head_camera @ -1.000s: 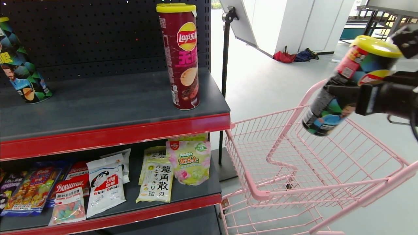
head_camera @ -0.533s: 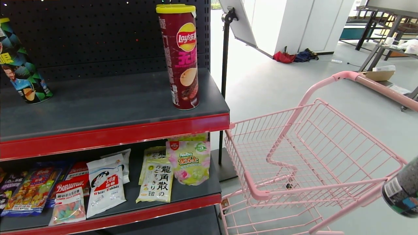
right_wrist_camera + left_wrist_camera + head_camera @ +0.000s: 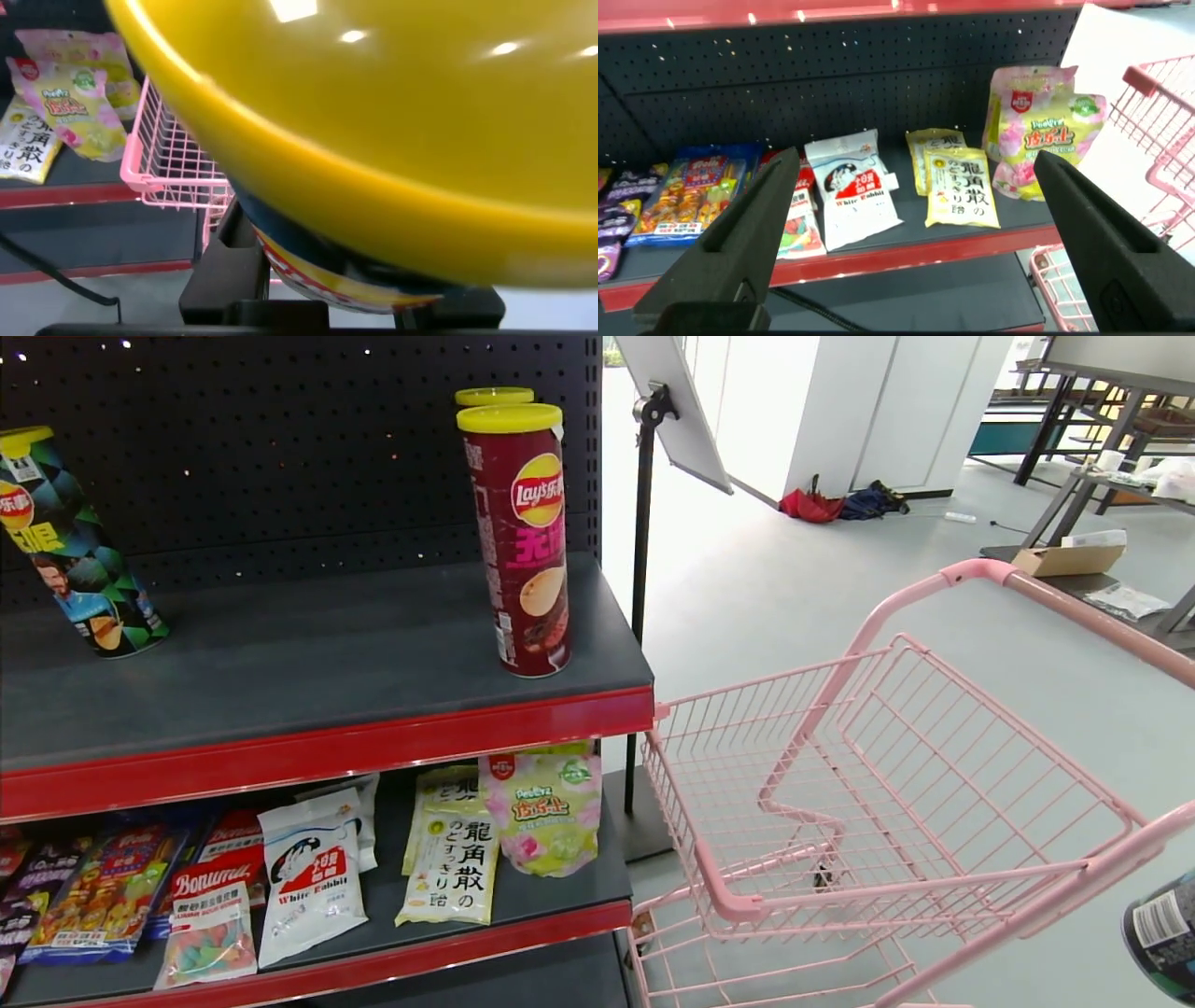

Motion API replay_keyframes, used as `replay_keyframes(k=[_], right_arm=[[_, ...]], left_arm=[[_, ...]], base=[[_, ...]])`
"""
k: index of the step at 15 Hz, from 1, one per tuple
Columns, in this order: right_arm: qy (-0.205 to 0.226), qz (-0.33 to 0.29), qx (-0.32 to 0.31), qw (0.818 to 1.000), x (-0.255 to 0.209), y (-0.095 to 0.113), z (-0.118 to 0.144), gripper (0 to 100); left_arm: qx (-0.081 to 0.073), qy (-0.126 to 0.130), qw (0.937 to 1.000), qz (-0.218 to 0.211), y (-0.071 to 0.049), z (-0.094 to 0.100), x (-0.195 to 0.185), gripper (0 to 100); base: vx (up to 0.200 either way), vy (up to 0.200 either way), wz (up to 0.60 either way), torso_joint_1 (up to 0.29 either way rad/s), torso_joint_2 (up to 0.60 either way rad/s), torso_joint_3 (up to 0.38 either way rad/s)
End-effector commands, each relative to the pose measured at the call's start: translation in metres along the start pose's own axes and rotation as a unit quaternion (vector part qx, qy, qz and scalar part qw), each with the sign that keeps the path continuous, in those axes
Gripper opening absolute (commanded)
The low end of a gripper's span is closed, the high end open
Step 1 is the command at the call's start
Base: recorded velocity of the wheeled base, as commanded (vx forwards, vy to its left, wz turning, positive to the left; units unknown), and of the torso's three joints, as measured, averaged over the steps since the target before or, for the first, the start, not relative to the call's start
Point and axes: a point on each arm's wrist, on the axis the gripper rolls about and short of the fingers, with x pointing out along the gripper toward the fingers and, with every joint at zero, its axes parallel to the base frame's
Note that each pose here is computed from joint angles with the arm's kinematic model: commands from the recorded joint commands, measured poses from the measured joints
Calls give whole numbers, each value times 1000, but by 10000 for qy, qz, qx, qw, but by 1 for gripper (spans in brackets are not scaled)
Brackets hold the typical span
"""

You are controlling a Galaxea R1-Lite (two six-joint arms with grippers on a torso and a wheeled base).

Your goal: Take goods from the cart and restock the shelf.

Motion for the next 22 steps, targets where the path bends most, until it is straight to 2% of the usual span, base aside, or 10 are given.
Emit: replay_keyframes(k=[1,9,17,22], right_arm=[[26,7,-5,10000,1,0,-1,0],[151,58,-43,9999,9,1,1,0],[274,49,-108,9996,14,1,2,0],[360,37,-181,9992,15,2,-4,0]], left_arm=[[0,-1,10000,3,0,0,0,100],[0,-1,10000,3,0,0,0,100],[0,-1,10000,3,0,0,0,100],[0,-1,10000,3,0,0,0,100]], base=[[0,0,0,183,-505,-339],[0,0,0,207,-559,-351],[0,0,0,137,-328,-192],[0,0,600,5,-10,-4]])
